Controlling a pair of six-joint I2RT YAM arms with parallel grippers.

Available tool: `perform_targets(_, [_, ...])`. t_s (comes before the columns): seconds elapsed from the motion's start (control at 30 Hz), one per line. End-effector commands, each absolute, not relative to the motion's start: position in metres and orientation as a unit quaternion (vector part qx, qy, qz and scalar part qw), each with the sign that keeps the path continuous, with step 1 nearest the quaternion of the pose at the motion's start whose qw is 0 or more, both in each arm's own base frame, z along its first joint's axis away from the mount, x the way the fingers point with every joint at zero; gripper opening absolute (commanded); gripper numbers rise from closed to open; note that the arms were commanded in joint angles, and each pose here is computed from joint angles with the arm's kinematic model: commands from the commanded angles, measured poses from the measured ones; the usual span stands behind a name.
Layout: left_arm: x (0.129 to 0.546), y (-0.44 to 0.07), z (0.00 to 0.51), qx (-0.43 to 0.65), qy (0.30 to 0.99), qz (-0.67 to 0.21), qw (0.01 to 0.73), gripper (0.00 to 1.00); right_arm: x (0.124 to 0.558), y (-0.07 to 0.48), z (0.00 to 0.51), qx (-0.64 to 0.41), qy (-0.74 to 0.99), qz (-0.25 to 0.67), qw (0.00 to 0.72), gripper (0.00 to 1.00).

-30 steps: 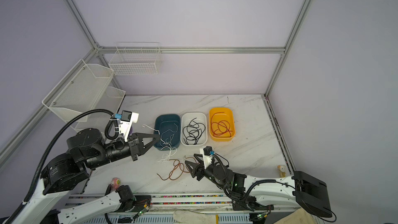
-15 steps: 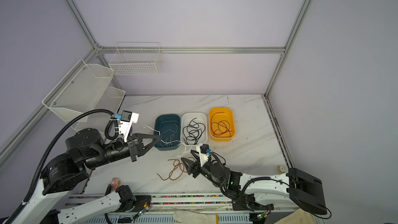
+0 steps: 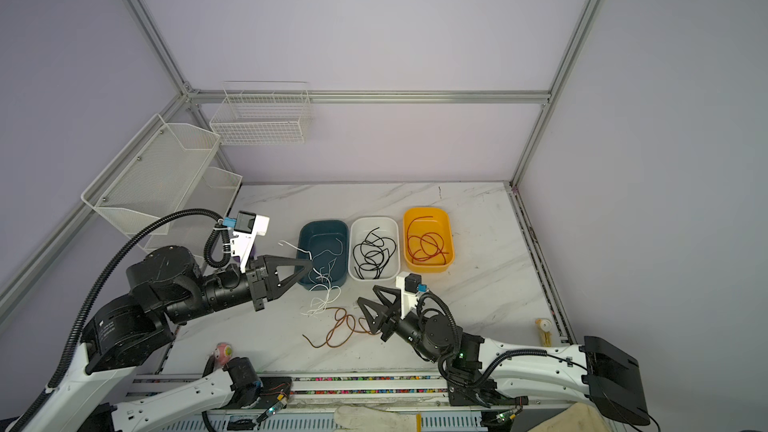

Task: Untangle the cables
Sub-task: 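Lift the white wire with the left gripper while the right gripper releases it, then carry the white wire to the teal bin with left gripper while right withdraws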

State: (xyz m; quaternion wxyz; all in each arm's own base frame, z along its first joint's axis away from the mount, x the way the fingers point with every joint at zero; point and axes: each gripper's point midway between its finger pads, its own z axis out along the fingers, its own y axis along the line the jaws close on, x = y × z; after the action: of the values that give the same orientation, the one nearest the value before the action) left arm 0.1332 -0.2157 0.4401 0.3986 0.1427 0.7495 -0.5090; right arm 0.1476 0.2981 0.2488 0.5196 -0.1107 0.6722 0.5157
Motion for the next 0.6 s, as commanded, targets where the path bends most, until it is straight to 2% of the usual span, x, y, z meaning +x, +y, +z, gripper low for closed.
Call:
perform_targets(0.0, [0.133, -0.221, 0.44, 0.148, 0.742, -0.521, 0.395, 0.0, 0.148, 0.307, 0.257, -0.081, 0.678, 0.546, 0.486, 0.64])
perform_targets(0.27, [0.132, -0.221, 0.434, 0.148, 0.745, -0.522, 0.389, 0.0, 0.146, 0.323, 0.277, -0.039, 0.685, 0.589, 0.426, 0.61])
perform_targets(0.37, [0.132, -0.223, 0.433, 0.149, 0.746, -0.522, 0.387, 0.0, 0.147, 0.318, 0.288, -0.024, 0.681, 0.597, 0.424, 0.6])
perform_targets(0.57, [0.132, -0.225, 0.433, 0.151, 0.745, -0.524, 0.385, 0.0, 0.154, 0.304, 0.286, 0.013, 0.679, 0.593, 0.432, 0.5])
